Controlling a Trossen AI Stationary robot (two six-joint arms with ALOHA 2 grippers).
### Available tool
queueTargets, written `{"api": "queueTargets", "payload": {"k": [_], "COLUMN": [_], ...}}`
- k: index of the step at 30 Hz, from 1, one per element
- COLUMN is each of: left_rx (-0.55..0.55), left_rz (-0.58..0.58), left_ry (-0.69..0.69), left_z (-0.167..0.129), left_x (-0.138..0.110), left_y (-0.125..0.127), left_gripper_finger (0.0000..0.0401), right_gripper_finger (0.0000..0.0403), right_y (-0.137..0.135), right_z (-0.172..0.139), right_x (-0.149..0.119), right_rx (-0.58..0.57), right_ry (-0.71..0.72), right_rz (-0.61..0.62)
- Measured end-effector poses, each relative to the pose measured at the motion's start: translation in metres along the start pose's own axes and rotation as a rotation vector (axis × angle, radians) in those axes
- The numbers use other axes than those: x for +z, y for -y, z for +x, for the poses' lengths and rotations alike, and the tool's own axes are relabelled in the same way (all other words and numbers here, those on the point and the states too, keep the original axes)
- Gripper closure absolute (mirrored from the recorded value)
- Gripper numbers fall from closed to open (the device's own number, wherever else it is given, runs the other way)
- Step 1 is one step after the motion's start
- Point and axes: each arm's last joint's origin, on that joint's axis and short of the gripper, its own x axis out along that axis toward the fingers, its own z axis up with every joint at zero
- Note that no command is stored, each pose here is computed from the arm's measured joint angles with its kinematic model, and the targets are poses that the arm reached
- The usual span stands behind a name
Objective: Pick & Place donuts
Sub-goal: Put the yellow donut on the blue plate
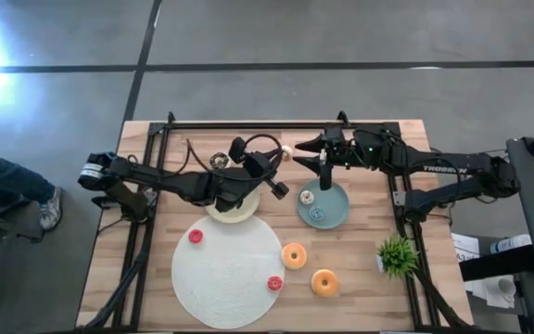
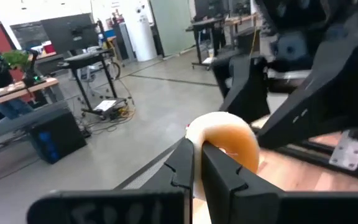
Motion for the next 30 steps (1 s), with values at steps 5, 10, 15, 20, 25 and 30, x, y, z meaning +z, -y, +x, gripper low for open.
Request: {"api": "queueTargets", "payload": {"k": [5,10,15,20,25,30], "left_rx": [0.005,-0.024,-0.044,-0.063,-0.086,-0.088], "left_rz": [-0.003,-0.028,-0.041,-0.044,-0.063,-0.062], "left_ry": [-0.009,-0.005,0.002,0.001,0.0,-0.013], "left_z": [0.006,0.01,0.011,0.013,0.014,0.016], "left_x": [-0.005,-0.005,-0.004,-0.006,-0.008,-0.013], "left_y": [0.001,-0.001,-0.001,0.001,0.005,0.007], "left_gripper_finger": [0.0401,0.0401,0.0401,0.0401,0.0401,0.0401], "right_gripper_finger": [0.0166,0.0141,0.0145,0.0168,0.0189,0.0222], "right_y": [0.0,0.002,0.003,0.003,0.004,0.004], "right_z": [0.0,0.003,0.004,0.005,0.005,0.004], "right_x": [-0.001,-0.007,-0.009,-0.009,-0.009,-0.012], "right_rx": [-0.001,-0.015,-0.021,-0.022,-0.027,-0.033], "right_ry": [-0.008,-0.062,-0.07,-0.069,-0.067,-0.099], "right_rz": [0.0,0.005,0.001,-0.021,-0.024,-0.02]}}
